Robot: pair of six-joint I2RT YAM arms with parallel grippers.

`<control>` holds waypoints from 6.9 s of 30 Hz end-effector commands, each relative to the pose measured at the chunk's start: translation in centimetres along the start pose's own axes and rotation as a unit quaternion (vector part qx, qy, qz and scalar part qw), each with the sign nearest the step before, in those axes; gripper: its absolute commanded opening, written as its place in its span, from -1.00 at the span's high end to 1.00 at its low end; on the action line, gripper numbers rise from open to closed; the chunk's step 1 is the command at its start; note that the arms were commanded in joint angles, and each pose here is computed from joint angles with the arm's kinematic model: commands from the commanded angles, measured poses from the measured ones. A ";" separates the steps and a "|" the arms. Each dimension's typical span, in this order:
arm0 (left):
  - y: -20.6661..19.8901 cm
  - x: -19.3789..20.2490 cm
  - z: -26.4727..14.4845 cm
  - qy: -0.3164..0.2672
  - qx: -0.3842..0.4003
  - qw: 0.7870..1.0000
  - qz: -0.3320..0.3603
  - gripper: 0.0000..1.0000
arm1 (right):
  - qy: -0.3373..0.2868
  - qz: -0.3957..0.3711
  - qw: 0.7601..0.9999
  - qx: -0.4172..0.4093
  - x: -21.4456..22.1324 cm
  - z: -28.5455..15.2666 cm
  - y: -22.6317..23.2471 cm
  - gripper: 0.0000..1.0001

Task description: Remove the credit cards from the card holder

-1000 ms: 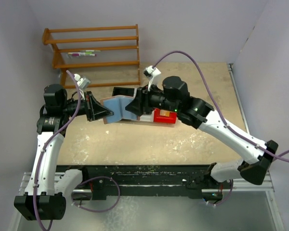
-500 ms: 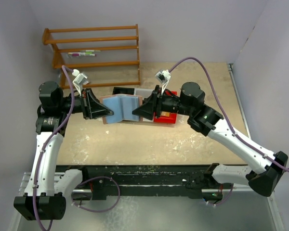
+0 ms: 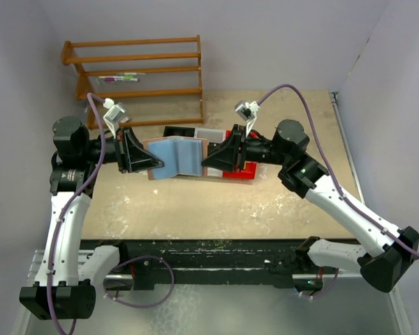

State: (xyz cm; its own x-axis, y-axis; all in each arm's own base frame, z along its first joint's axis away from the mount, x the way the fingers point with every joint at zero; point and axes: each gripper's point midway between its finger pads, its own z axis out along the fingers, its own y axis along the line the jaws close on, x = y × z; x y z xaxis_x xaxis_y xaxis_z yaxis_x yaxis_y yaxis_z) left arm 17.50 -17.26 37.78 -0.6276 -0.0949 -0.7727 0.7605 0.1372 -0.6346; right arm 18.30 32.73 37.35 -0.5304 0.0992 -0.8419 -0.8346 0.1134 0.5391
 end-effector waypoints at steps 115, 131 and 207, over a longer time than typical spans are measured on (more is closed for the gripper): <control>2.7 0.2 0.1 -0.017 -0.043 0.998 0.047 0.22 | -0.002 -0.078 0.985 0.153 -2.0 5.8 1.4 1.00; -2.0 -0.1 -0.2 0.006 0.030 0.998 0.048 0.97 | -0.008 0.017 1.000 -0.012 -1.8 3.3 3.1 0.30; -2.6 0.0 -0.4 0.028 0.027 0.998 0.049 0.91 | -0.014 0.054 0.998 -0.016 -1.7 7.4 -2.4 0.09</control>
State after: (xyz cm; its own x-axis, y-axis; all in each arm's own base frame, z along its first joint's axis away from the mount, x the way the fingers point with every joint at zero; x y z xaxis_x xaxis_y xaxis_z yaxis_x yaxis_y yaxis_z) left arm 18.31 -16.72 36.44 -0.6243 -0.0536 -0.7793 0.7564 0.2076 -0.6203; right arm 20.05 39.56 36.71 -0.6672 0.0717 -0.7414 -0.7432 0.0017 0.6690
